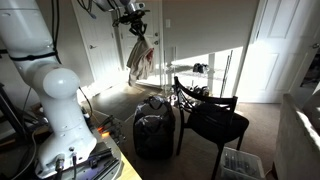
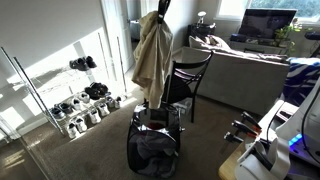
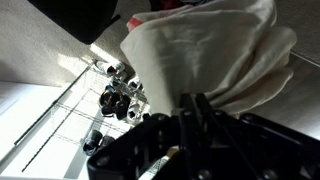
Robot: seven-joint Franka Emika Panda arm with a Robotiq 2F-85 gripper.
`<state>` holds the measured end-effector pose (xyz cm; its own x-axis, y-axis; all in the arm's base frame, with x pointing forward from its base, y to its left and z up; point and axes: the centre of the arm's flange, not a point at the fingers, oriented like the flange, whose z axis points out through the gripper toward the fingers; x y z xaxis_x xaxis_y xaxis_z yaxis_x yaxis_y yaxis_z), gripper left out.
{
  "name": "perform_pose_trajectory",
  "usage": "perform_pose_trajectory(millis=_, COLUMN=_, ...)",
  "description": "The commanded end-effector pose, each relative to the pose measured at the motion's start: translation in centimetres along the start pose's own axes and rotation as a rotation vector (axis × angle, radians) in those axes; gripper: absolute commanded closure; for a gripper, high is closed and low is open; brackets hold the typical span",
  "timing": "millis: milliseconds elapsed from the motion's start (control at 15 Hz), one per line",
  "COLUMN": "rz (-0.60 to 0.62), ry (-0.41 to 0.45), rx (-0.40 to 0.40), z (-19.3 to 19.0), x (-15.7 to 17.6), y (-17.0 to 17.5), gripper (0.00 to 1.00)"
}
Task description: Put the peach t-shirt in the black laundry bag.
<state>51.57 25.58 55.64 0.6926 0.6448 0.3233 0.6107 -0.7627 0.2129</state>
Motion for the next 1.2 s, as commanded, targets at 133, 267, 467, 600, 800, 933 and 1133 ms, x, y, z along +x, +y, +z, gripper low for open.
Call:
perform_pose_trajectory(millis=133, rz=0.013, ry=0.04, rx=-0.035, z=-0.1, x=-0.9, y=0.8, gripper=0.98)
perform_pose_trajectory(millis=267, rz=0.018, ry=0.026, rx=-0.027, z=0.2, x=-0.7, y=1.0, gripper=0.66)
perform_pose_trajectory(millis=467, rz=0.024, ry=0.024, rx=-0.022, z=0.4, x=-0.6, y=1.1, gripper=0.54)
perform_pose_trajectory(millis=600, rz=0.023, ry=0.024, rx=-0.024, z=0.4, x=-0.7, y=1.2, gripper=0.41)
perform_pose_trajectory(millis=800, rz=0.01, ry=0.014, rx=-0.022, z=0.7, x=-0.5, y=1.2, gripper=0.22)
perform_pose_trajectory(millis=933, rz=0.001, ry=0.002, rx=-0.013, z=1.1, x=-0.3, y=1.2, gripper=0.09)
perform_pose_trajectory(millis=1133, rz=-0.007, ry=-0.024, rx=0.01, z=1.8, x=-0.3, y=1.2, gripper=0.0)
